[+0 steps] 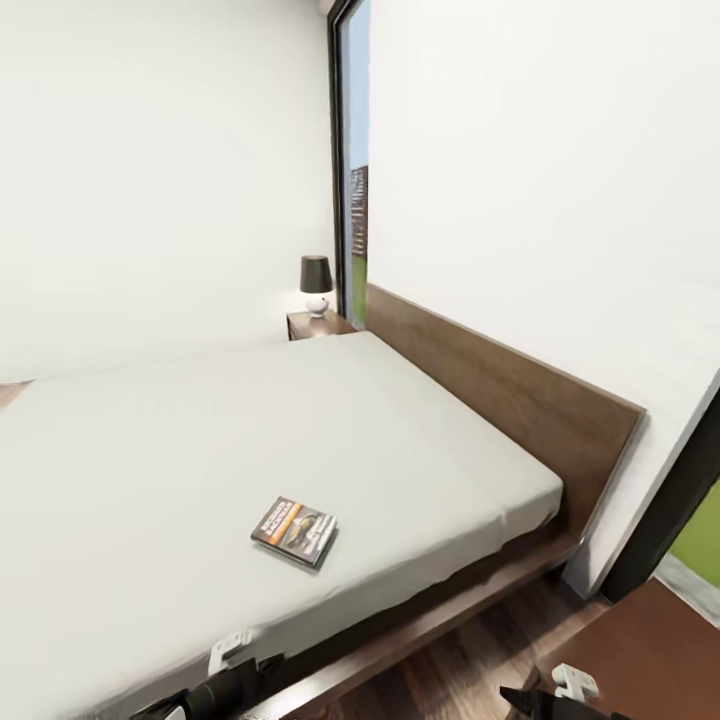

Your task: In the bedroom, move the book from the bed onto either nightstand, and place the two sandals side by side next to the bed.

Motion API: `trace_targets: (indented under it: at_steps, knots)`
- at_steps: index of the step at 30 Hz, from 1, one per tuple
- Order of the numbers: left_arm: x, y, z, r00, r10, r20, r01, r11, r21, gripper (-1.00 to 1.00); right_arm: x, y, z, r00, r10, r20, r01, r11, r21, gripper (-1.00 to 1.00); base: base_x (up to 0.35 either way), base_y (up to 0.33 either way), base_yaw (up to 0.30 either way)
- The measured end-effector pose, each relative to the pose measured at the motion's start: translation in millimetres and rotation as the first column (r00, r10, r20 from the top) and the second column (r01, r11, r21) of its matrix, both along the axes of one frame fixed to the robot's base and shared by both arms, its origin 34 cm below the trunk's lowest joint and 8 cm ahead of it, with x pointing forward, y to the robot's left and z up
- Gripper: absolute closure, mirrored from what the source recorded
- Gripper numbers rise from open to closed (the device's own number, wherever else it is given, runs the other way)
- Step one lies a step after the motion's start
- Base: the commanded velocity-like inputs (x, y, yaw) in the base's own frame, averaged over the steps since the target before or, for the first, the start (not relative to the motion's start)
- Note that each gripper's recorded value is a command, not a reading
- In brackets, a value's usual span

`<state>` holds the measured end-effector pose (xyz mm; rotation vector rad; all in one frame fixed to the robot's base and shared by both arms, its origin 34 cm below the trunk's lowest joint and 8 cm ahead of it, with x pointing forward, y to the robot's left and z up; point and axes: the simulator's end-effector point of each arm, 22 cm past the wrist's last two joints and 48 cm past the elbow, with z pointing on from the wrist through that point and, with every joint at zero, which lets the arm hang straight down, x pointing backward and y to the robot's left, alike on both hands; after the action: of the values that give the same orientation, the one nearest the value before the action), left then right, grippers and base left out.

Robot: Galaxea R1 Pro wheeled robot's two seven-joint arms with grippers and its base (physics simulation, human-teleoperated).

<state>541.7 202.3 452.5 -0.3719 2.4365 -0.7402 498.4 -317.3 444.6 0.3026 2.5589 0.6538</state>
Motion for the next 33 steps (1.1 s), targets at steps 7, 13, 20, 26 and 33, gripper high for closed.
trace_targets:
  at_steps: [7, 13, 20, 26, 33]
  knots:
    - [-1.3, -0.4, -1.8, 1.0, 0.0, -0.005, 0.0, 1.0, 0.0, -1.0, -0.9, -0.1, -1.4, 1.0, 0.0, -0.004, 0.0, 1.0, 0.0, -1.0, 0.002, -0.001, 0.269]
    - [-2.4, -2.9, -3.1, 1.0, -0.002, -0.008, 0.002, 1.0, -0.003, -1.0, -1.9, -0.1, -2.6, 1.0, 0.0, -0.007, 0.0, 1.0, 0.0, -1.0, 0.0, 0.0, 0.269]
    - [-3.5, -4.4, -4.6, 1.0, -0.002, -0.012, 0.002, 1.0, -0.005, -1.0, -3.0, -0.1, -4.1, 1.0, 0.0, -0.011, 0.0, 1.0, 0.0, -1.0, 0.0, 0.0, 0.269]
    - [-4.4, -4.5, -6.0, 1.0, -0.002, -0.016, 0.002, 1.0, -0.005, -1.0, -3.9, -0.1, -5.3, 1.0, 0.0, -0.014, 0.0, 1.0, 0.0, -1.0, 0.0, 0.0, 0.269]
    - [-5.4, -4.4, -7.6, 1.0, -0.002, -0.019, 0.002, 1.0, -0.006, -1.0, -5.1, 0.0, -6.9, 1.0, 0.0, -0.019, 0.0, 1.0, 0.0, -1.0, 0.0, 0.0, 0.269]
